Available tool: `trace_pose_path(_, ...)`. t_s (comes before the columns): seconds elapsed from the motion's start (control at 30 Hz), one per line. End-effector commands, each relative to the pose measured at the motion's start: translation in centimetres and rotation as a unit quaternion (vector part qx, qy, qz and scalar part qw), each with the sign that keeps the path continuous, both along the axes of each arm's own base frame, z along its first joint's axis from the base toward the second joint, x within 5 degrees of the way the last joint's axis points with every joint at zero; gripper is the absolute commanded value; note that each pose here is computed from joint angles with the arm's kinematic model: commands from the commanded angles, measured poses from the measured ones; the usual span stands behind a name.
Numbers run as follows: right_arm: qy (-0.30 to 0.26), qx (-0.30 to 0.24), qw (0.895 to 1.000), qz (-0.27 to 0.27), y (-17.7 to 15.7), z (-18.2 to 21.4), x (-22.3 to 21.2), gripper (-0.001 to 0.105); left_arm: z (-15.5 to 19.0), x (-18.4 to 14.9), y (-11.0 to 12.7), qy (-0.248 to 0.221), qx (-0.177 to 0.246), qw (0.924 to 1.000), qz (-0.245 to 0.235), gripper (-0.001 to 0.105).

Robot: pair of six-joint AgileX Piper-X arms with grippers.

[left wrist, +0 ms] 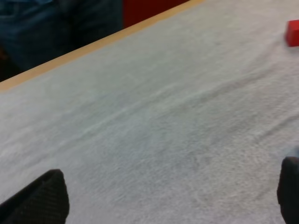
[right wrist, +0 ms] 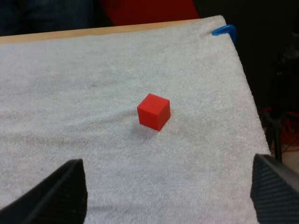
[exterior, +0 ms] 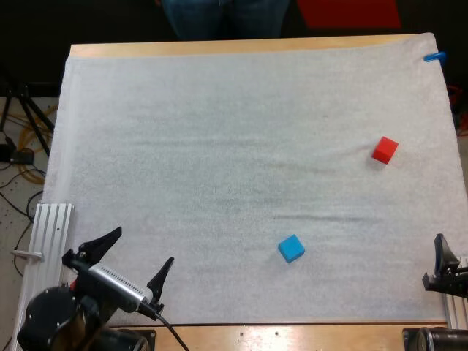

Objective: Stack red cube on blue cube

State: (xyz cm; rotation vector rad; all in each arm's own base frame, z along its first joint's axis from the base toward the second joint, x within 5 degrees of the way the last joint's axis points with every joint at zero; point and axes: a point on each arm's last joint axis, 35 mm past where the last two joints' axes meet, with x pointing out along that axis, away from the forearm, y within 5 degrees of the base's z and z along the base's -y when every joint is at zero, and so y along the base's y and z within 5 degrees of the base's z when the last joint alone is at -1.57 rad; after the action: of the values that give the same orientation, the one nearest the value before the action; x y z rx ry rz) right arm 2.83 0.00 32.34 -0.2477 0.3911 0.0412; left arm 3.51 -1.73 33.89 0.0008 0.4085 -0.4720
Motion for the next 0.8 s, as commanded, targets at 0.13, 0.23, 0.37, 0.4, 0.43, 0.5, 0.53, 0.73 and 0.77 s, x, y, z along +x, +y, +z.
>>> trace_pose_path(0.13,0.008,0.0,1.0,0.025,0.1,2.5,1.1,0.071,2.1,0.6,-0.9,0.004,-0.006,0.9977,-0.068,0.087)
trace_pose_path(0.23,0.017,0.011,0.999,0.048,0.2,3.5,1.9,0.071,2.8,0.9,-1.4,0.008,-0.007,0.9945,-0.104,0.087)
trace_pose_path(0.37,0.027,0.025,0.996,0.078,0.4,4.6,2.9,0.071,3.5,1.2,-1.8,0.011,-0.007,0.9911,-0.133,0.087)
trace_pose_path(0.4,0.03,0.028,0.996,0.081,0.4,4.8,3.3,0.071,3.6,1.2,-2.0,0.012,-0.012,0.9889,-0.148,0.087)
trace_pose_path(0.43,0.035,0.028,0.996,0.083,0.4,5.1,3.7,0.071,3.7,1.2,-2.1,0.012,-0.015,0.9874,-0.157,0.087)
trace_pose_path(0.5,0.04,0.019,0.995,0.089,0.3,5.4,4.2,0.071,3.7,1.3,-2.2,0.015,-0.016,0.9865,-0.162,0.087)
trace_pose_path(0.53,0.045,0.013,0.995,0.092,0.3,5.6,4.7,0.071,3.7,1.3,-2.2,0.015,-0.016,0.9865,-0.162,0.087)
trace_pose_path(0.73,0.074,0.014,0.993,0.094,0.1,6.6,7.7,0.071,3.8,1.4,-2.2,0.01,-0.018,0.9866,-0.162,0.087)
trace_pose_path(0.77,0.074,0.014,0.993,0.093,0.1,6.8,8.0,0.071,3.8,1.4,-2.2,0.01,-0.018,0.9866,-0.162,0.087)
